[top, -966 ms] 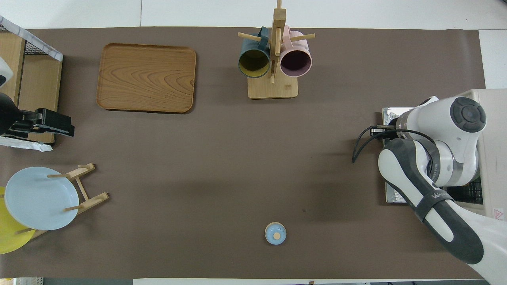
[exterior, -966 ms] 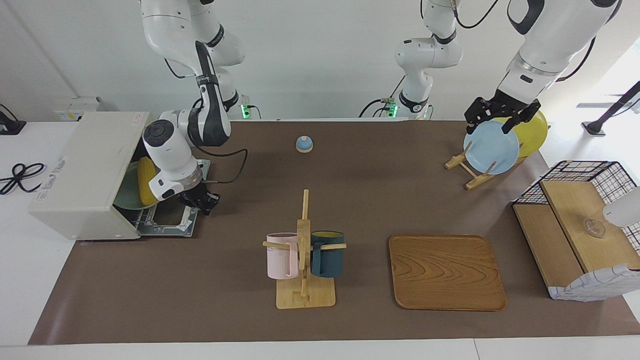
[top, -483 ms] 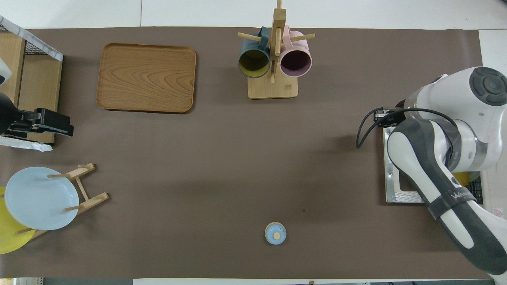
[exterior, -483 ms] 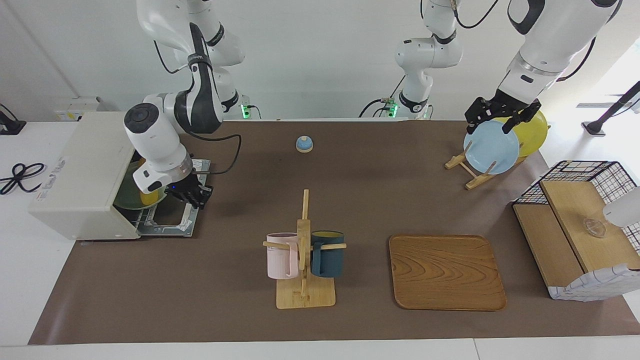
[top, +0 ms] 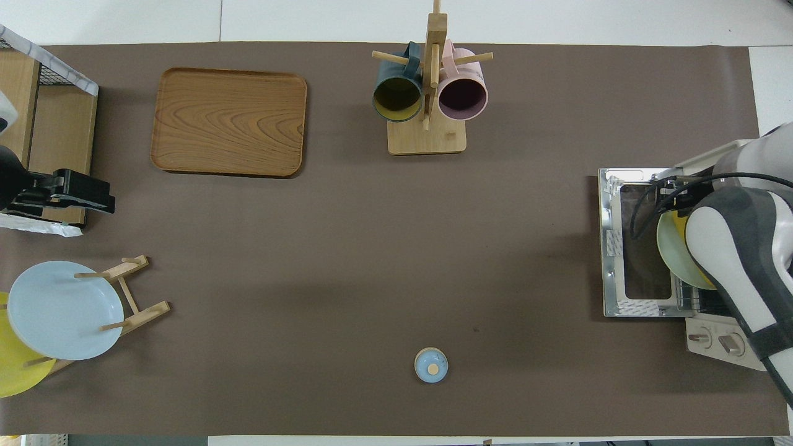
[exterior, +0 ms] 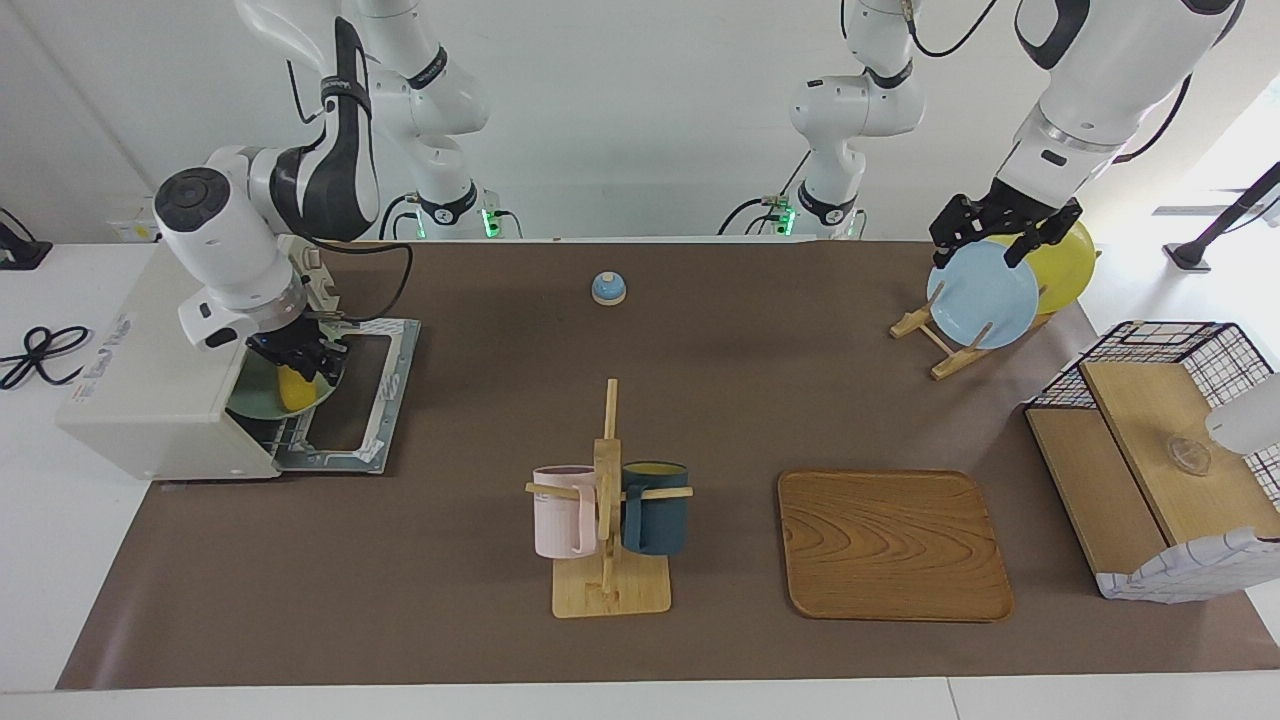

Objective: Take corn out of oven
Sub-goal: 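Reach into the oven and grasp the green plate with the right gripper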

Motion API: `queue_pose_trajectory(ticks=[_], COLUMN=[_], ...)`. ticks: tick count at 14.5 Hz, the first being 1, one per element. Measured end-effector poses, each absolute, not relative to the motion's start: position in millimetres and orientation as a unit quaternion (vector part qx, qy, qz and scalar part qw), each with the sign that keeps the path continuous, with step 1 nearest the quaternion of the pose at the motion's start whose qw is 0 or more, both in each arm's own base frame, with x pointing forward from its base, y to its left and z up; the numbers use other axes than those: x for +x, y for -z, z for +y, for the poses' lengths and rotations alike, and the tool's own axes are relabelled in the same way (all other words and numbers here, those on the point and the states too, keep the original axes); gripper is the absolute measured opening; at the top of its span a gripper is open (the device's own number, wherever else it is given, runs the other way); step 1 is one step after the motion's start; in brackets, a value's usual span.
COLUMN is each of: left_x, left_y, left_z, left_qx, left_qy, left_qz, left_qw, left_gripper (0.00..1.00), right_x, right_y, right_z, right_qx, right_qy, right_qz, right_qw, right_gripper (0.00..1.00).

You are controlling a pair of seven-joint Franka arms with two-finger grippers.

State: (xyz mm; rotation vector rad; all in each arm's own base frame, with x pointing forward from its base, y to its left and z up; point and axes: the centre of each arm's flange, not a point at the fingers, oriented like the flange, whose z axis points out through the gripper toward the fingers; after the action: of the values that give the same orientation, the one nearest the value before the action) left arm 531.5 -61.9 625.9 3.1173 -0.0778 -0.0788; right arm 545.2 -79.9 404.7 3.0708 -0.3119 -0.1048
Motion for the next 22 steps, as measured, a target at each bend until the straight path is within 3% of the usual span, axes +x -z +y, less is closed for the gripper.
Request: queue_pose_trajectory(ticks=[11, 19, 20, 22], left_x=[531.6, 531.6, 531.6, 531.6], left_y=[-625.9, -625.9, -625.9, -625.9], left_z=[-61.8, -61.8, -61.8, -61.8], left_qx=[0.999, 0.999, 0.999, 0.999], left_qy=[0.025, 0.025, 0.025, 0.025], left_qz=[-0.025, -0.025, -0.025, -0.025], left_qw=[0.011, 0.011, 0.011, 0.011], left_gripper=[1.0, 1.0, 1.0, 1.0], right_x=[535.7, 527.3, 527.1, 526.9], right_y=[-383.9, -369.3, -368.8, -368.7], right_z=[-64.1, -53.6, -53.6, -53.6], right_qx=[0.995, 0.996, 0.996, 0.996], right_qy=[0.026, 0.023, 0.023, 0.023], right_qz=[-0.092, -0.082, -0.082, -0.082], right_qw=[0.025, 0.025, 0.024, 0.025], right_gripper=[0.28, 0.35, 0.3, 0.08])
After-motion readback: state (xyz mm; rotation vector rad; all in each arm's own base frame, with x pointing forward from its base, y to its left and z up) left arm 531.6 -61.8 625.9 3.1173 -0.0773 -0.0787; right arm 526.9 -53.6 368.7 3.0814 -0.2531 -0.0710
